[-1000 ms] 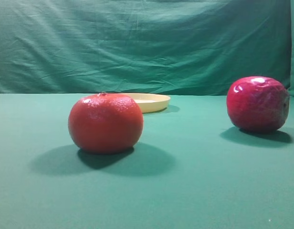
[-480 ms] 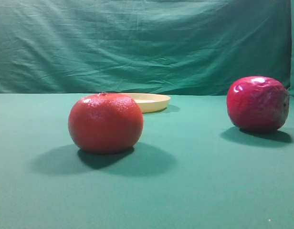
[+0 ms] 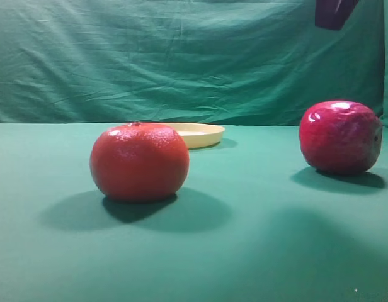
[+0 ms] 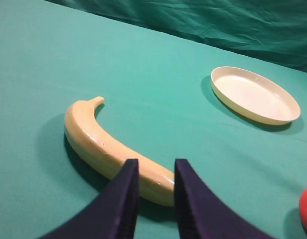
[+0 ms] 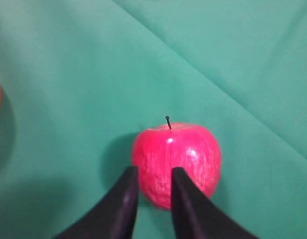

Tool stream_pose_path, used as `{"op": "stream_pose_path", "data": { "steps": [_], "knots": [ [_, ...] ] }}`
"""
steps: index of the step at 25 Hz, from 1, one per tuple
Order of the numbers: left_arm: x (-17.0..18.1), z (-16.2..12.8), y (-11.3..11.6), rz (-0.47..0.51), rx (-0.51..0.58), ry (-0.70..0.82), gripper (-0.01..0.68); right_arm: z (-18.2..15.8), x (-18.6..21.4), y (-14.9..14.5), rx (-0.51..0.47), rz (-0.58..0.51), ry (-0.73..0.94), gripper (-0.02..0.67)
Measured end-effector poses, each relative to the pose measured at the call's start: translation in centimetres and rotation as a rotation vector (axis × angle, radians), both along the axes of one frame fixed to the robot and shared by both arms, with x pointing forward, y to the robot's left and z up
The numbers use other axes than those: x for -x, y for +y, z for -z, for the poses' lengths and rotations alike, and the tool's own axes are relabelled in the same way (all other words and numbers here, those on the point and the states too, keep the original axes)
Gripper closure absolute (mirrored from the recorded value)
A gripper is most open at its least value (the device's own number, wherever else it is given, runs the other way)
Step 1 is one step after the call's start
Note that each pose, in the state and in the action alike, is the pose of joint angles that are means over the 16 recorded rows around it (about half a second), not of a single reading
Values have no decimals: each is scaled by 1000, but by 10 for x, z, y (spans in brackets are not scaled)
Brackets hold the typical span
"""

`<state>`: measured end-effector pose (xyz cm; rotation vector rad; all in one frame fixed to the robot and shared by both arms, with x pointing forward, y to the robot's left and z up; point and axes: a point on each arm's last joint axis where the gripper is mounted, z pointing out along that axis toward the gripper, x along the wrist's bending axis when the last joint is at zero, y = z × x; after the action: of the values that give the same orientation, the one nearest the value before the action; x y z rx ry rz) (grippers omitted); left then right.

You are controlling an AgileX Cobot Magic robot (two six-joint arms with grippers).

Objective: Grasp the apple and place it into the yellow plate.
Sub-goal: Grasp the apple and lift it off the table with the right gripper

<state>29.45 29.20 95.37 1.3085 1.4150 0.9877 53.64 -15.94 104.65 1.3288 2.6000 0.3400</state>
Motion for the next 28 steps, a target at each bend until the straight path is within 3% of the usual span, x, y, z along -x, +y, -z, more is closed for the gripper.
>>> {"op": "stream_pose_path", "data": {
  "steps": [4, 8, 19, 28],
  "knots": [
    [0, 0, 0, 0, 0, 0, 516, 13, -6, 2, 18, -2, 27, 62],
    [0, 0, 0, 0, 0, 0, 516, 30, -13, 4, 50, -7, 58, 5],
    [0, 0, 0, 0, 0, 0, 516, 83, -32, 7, 159, -40, 132, 27],
    [0, 0, 0, 0, 0, 0, 516, 90, -43, 11, 179, -48, 129, 92]
  ]
}}
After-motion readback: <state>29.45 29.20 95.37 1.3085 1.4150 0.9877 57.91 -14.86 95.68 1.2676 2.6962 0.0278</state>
